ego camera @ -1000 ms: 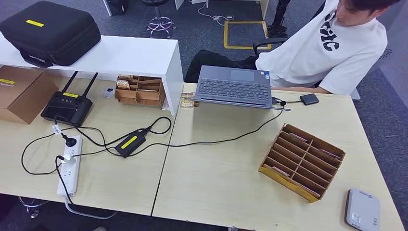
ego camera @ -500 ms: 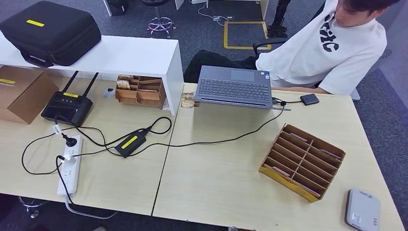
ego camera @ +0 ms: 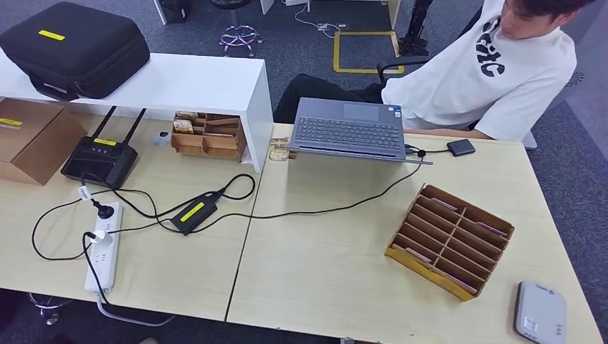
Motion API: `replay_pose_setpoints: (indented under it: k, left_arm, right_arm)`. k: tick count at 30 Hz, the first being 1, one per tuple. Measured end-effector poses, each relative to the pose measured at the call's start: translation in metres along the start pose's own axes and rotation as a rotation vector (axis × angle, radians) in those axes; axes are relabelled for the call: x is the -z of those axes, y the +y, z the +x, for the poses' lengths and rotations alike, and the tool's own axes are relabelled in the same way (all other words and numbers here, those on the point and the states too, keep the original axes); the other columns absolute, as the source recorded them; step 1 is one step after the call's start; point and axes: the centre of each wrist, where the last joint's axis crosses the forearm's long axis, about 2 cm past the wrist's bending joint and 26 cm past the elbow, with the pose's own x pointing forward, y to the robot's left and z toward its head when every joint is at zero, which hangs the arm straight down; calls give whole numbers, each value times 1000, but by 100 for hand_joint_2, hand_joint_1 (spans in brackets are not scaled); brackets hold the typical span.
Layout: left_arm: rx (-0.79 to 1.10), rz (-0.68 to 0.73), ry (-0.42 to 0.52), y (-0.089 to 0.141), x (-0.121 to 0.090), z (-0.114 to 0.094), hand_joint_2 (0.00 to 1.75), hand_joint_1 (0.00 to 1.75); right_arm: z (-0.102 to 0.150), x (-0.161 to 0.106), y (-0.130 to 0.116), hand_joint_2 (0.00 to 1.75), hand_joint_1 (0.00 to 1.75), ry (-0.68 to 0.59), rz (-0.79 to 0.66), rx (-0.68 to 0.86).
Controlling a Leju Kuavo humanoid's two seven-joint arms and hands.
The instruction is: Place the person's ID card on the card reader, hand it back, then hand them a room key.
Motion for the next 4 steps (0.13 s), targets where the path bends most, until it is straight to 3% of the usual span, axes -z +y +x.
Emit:
replay_pose_setpoints:
  k: [4]
  left_arm:
    - [-6,6,3,-1,0,0,175,0]
  right_arm:
    - [6,-1,-9,175,0,-3,-252,63]
